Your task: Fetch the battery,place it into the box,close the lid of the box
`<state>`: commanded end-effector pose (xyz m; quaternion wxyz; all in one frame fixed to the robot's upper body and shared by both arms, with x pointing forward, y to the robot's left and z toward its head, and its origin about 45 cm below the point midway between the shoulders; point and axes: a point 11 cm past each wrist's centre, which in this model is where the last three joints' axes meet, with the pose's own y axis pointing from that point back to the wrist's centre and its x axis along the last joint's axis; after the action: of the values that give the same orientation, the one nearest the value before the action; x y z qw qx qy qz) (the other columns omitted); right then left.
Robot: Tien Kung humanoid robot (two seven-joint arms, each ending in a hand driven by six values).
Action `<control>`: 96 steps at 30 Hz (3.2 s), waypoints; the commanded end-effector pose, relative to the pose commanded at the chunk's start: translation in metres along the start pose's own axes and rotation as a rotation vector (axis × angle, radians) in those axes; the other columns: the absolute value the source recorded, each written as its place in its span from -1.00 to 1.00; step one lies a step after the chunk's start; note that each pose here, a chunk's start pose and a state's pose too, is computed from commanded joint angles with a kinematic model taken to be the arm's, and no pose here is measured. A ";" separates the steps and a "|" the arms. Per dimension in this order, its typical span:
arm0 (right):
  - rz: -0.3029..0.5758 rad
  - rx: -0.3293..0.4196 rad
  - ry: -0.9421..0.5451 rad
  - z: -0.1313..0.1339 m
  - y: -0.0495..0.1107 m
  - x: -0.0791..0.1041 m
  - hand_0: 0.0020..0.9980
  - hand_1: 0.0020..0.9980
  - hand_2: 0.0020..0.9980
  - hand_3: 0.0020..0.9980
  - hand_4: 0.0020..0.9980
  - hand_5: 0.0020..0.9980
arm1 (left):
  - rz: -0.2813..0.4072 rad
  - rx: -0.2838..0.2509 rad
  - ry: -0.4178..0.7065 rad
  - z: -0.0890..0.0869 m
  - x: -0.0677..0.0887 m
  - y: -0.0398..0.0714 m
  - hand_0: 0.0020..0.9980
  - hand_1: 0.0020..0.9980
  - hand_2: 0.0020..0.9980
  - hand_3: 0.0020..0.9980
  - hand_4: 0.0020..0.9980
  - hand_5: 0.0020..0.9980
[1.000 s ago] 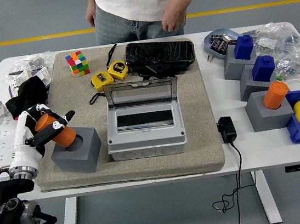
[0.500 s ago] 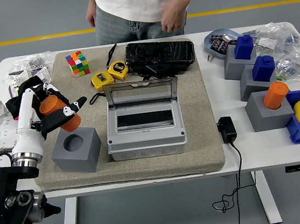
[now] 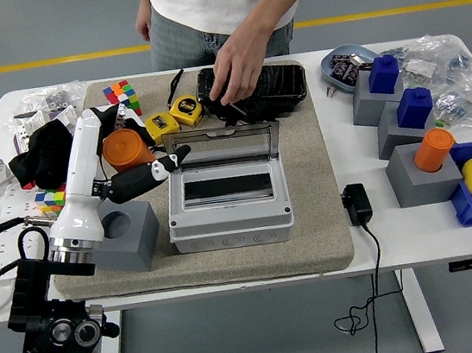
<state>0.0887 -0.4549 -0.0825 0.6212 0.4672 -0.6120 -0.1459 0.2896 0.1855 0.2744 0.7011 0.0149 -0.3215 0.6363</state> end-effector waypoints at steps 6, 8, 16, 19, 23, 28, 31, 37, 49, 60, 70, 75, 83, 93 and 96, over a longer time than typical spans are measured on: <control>0.001 0.001 0.000 -0.001 0.000 0.001 0.63 0.62 0.55 0.55 1.00 1.00 | -0.116 -0.114 -0.106 0.021 -0.028 -0.001 -0.92 -1.00 -0.94 -0.95 0.90 -0.99; 0.002 0.001 0.002 -0.002 -0.001 0.001 0.63 0.62 0.55 0.55 1.00 1.00 | -0.167 -0.158 -0.148 0.027 -0.039 0.000 -0.92 -1.00 -0.94 -0.95 0.90 -0.99; 0.004 0.003 0.002 -0.005 -0.001 0.003 0.63 0.62 0.55 0.55 1.00 1.00 | -0.310 -0.267 -0.262 0.032 -0.072 0.002 -0.93 -1.00 -0.95 -0.96 0.97 -0.86; 0.004 0.002 0.003 -0.005 -0.002 0.003 0.63 0.62 0.55 0.55 1.00 1.00 | -0.341 -0.286 -0.286 0.030 -0.079 0.003 -0.93 -1.00 -0.95 -0.96 0.97 -0.86; 0.003 0.001 0.006 -0.004 -0.002 0.003 0.63 0.62 0.55 0.55 1.00 1.00 | -0.377 -0.287 -0.316 0.019 -0.088 0.000 -0.92 -1.00 -0.96 -0.97 0.95 -0.90; 0.002 0.003 0.008 -0.007 -0.002 0.003 0.63 0.62 0.55 0.55 1.00 1.00 | -0.391 -0.278 -0.349 0.006 -0.094 -0.007 -0.92 -1.00 -0.96 -0.97 0.99 -0.82; 0.002 0.004 0.010 -0.008 -0.002 0.003 0.63 0.62 0.55 0.55 1.00 1.00 | -0.382 -0.271 -0.359 -0.001 -0.096 -0.013 -0.92 -1.00 -0.96 -0.97 0.99 -0.82; 0.003 0.003 0.012 -0.007 -0.002 0.003 0.63 0.62 0.55 0.55 1.00 1.00 | -0.372 -0.256 -0.384 -0.013 -0.100 -0.021 -0.91 -1.00 -0.96 -0.97 1.00 -0.80; 0.003 0.007 0.019 -0.010 -0.003 0.004 0.63 0.62 0.55 0.55 1.00 1.00 | -0.358 -0.218 -0.454 -0.044 -0.105 -0.040 -0.91 -1.00 -0.96 -0.97 1.00 -0.72; 0.002 0.009 0.025 -0.010 -0.003 0.004 0.63 0.62 0.55 0.55 1.00 1.00 | -0.359 -0.214 -0.481 -0.055 -0.109 -0.045 -0.91 -1.00 -0.96 -0.97 1.00 -0.67; 0.004 0.007 0.026 -0.009 -0.003 0.005 0.63 0.62 0.55 0.55 1.00 1.00 | -0.379 -0.225 -0.531 -0.066 -0.109 -0.045 -0.91 -1.00 -0.96 -0.97 1.00 -0.63; 0.005 0.008 0.026 -0.009 -0.003 0.006 0.63 0.62 0.55 0.55 1.00 1.00 | -0.372 -0.221 -0.547 -0.071 -0.103 -0.049 -0.91 -1.00 -0.96 -0.97 1.00 -0.63; 0.007 0.010 0.025 -0.011 -0.004 0.007 0.63 0.61 0.55 0.55 1.00 1.00 | -0.355 -0.227 -0.553 -0.069 -0.097 -0.056 -0.91 -1.00 -0.96 -0.97 1.00 -0.58; 0.005 0.008 0.021 -0.010 -0.003 0.006 0.63 0.61 0.55 0.55 1.00 1.00 | -0.364 -0.238 -0.563 -0.069 -0.098 -0.054 -0.90 -1.00 -0.94 -0.94 1.00 -0.49; 0.005 0.009 0.020 -0.011 -0.004 0.006 0.63 0.61 0.55 0.55 1.00 1.00 | -0.366 -0.251 -0.574 -0.069 -0.098 -0.055 -0.85 -1.00 -0.87 -0.84 1.00 -0.36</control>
<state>0.1014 -0.4569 -0.0793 0.6253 0.4700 -0.6078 -0.1368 0.3702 0.1181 0.1951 0.6810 0.1639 -0.5729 0.4257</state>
